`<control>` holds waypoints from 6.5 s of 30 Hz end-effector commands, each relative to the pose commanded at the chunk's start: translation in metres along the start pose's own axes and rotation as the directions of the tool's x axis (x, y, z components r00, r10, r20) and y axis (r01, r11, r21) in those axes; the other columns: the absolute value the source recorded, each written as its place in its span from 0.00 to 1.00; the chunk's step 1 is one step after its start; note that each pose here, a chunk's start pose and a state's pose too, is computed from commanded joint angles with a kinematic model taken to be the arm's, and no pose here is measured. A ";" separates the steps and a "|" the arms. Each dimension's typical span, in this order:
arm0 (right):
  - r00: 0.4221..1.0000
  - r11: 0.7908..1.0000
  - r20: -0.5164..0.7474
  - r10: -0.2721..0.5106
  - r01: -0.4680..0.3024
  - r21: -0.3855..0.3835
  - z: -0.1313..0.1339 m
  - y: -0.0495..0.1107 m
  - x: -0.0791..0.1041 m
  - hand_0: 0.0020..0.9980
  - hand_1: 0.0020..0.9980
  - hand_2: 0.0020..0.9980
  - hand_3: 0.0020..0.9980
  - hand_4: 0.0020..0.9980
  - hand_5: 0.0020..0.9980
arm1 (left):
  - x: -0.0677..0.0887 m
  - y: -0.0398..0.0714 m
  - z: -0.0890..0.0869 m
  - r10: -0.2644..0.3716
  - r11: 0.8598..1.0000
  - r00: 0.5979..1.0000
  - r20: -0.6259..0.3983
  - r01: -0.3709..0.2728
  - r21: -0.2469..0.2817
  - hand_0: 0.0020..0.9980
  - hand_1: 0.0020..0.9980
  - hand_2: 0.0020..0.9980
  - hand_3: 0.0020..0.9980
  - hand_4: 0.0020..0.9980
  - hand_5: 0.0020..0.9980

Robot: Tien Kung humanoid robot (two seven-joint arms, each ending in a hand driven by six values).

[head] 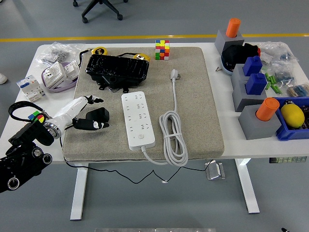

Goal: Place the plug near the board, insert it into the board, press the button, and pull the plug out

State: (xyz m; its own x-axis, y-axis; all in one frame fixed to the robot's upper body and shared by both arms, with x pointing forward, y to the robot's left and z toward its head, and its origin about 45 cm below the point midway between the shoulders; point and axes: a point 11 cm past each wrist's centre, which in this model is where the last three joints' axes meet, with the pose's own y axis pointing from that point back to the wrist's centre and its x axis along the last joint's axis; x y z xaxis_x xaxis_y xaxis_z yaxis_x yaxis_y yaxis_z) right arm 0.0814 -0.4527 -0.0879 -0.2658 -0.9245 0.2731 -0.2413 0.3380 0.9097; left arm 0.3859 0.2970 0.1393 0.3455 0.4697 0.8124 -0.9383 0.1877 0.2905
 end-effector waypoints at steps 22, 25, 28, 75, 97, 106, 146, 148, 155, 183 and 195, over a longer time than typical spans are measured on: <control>1.000 1.000 -0.004 -0.004 0.004 -0.004 0.001 0.000 -0.001 0.60 0.65 0.68 0.57 0.96 0.52 | -0.006 -0.009 0.005 -0.010 1.000 1.000 0.012 0.010 0.029 0.70 0.66 0.60 0.55 0.90 0.15; 1.000 1.000 -0.004 -0.004 0.004 -0.004 0.001 0.000 -0.001 0.60 0.65 0.68 0.57 0.96 0.52 | -0.005 -0.010 0.005 -0.005 1.000 1.000 0.014 0.005 0.029 0.70 0.66 0.60 0.55 0.90 0.15; 1.000 1.000 -0.006 -0.004 0.004 -0.005 0.001 0.000 -0.001 0.60 0.66 0.68 0.57 0.96 0.52 | -0.004 -0.011 0.005 0.005 1.000 1.000 0.013 -0.005 0.028 0.66 0.57 0.59 0.55 0.83 0.08; 1.000 1.000 -0.008 -0.004 0.004 -0.004 0.002 0.000 -0.002 0.61 0.65 0.68 0.57 0.96 0.52 | -0.007 -0.014 0.064 -0.031 0.992 0.993 -0.112 0.017 -0.124 0.49 0.50 0.52 0.58 0.72 0.00; 1.000 1.000 -0.009 -0.008 0.007 -0.001 0.001 0.000 -0.003 0.61 0.65 0.68 0.57 0.96 0.52 | -0.021 -0.021 0.062 -0.046 0.994 0.993 -0.105 0.035 -0.106 0.49 0.50 0.53 0.59 0.71 0.00; 1.000 1.000 -0.010 -0.007 0.007 0.000 0.001 0.000 -0.003 0.61 0.65 0.68 0.57 0.96 0.52 | -0.023 -0.021 0.060 -0.052 0.994 0.994 -0.100 0.042 -0.101 0.49 0.50 0.53 0.59 0.71 0.00; 1.000 1.000 -0.011 -0.012 0.012 0.003 0.000 0.000 -0.005 0.61 0.65 0.68 0.57 0.96 0.52 | -0.024 -0.021 0.056 -0.063 0.994 0.994 -0.091 0.054 -0.098 0.59 0.55 0.59 0.59 0.94 0.00; 1.000 1.000 -0.011 -0.012 0.012 0.002 0.000 0.000 -0.005 0.60 0.65 0.68 0.57 0.96 0.52 | -0.024 -0.021 0.056 -0.062 0.994 0.993 -0.095 0.053 -0.100 0.65 0.65 0.62 0.62 1.00 0.09; 1.000 1.000 -0.011 -0.013 0.013 0.004 -0.001 0.000 -0.005 0.61 0.66 0.68 0.57 0.96 0.52 | -0.023 -0.021 0.056 -0.057 0.994 0.992 -0.108 0.046 -0.103 0.67 0.68 0.68 0.72 1.00 0.16; 1.000 1.000 -0.010 -0.010 0.010 0.004 0.000 0.000 -0.004 0.60 0.65 0.68 0.57 0.96 0.52 | 0.011 0.012 0.088 0.118 0.923 0.923 -0.366 -0.238 -0.302 0.72 0.77 0.79 0.78 1.00 0.62; 1.000 1.000 -0.011 -0.003 0.003 0.004 0.004 0.001 -0.001 0.60 0.65 0.68 0.57 0.96 0.52 | -0.021 0.057 0.064 0.189 0.924 0.919 -0.345 -0.285 -0.253 0.77 0.81 0.83 0.77 1.00 0.76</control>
State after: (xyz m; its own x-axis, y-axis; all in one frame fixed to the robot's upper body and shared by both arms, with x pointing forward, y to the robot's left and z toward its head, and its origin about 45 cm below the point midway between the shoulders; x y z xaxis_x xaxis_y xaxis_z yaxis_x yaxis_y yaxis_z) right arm 0.0782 -0.4509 -0.0887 -0.2544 -0.9276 0.2735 -0.2463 0.3357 0.9092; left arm 0.3241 0.2425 0.1710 0.1457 0.7651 0.6272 -0.9619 0.2579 -0.0911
